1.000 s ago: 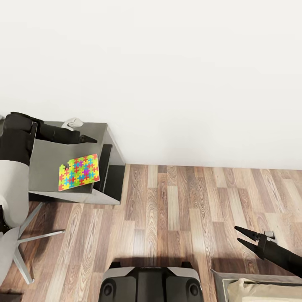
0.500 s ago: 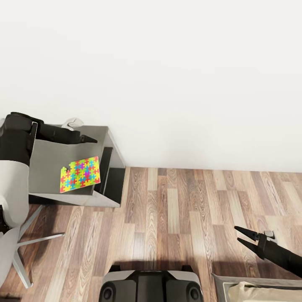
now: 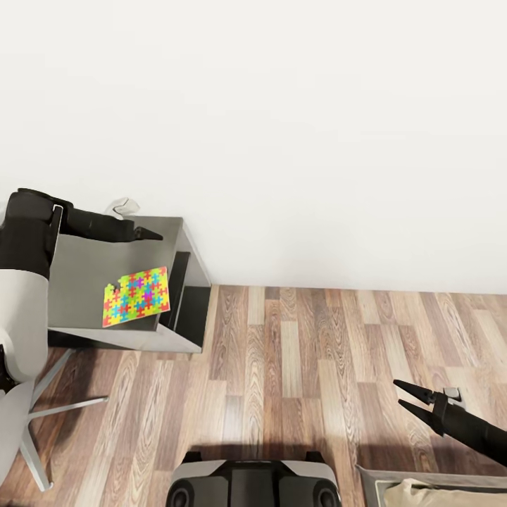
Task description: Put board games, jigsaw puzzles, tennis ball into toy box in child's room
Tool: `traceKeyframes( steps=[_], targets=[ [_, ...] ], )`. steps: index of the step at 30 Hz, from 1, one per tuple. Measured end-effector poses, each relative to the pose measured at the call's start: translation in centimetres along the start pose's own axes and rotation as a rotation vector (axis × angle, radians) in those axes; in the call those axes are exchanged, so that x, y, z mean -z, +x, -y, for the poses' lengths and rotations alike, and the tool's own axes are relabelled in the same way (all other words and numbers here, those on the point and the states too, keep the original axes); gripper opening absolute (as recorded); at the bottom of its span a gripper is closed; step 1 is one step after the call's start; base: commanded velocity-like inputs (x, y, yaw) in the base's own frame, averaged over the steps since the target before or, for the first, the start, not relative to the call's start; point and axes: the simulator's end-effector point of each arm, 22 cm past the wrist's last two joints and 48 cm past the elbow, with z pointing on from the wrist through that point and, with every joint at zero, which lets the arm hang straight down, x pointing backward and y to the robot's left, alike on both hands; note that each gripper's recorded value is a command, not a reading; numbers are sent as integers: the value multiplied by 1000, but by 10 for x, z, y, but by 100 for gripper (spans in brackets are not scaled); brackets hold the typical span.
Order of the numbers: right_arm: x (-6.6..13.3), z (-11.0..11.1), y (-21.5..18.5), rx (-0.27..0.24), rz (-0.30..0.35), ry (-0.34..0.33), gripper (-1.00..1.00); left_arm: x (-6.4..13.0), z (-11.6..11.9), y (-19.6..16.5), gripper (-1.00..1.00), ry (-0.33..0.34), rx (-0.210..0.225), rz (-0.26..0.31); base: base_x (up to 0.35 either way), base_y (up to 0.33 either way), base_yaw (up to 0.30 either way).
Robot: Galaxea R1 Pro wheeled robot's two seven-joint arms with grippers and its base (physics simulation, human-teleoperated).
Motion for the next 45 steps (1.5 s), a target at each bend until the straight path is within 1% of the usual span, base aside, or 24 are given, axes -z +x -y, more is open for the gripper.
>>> traceKeyframes(
  steps=[7,14,23,36,45],
  targets=[
    [1,-4,-2,8,6,-5,100,4,2,2,100,0,0,1,0,0,0],
    [2,-8,-6,33,25,-13,100,9,3,4,100,-4,-3,4,0,0,0],
    [5,-15,-10,47,37,-24,100,17,5,3,100,-8,-4,9,0,0,0],
    [8,-24,-13,61,49,-38,100,34,5,0,100,-13,-4,26,0,0,0],
    [10,-30,-15,72,54,-48,100,33,7,12,100,-7,4,15,0,0,0]
  ],
)
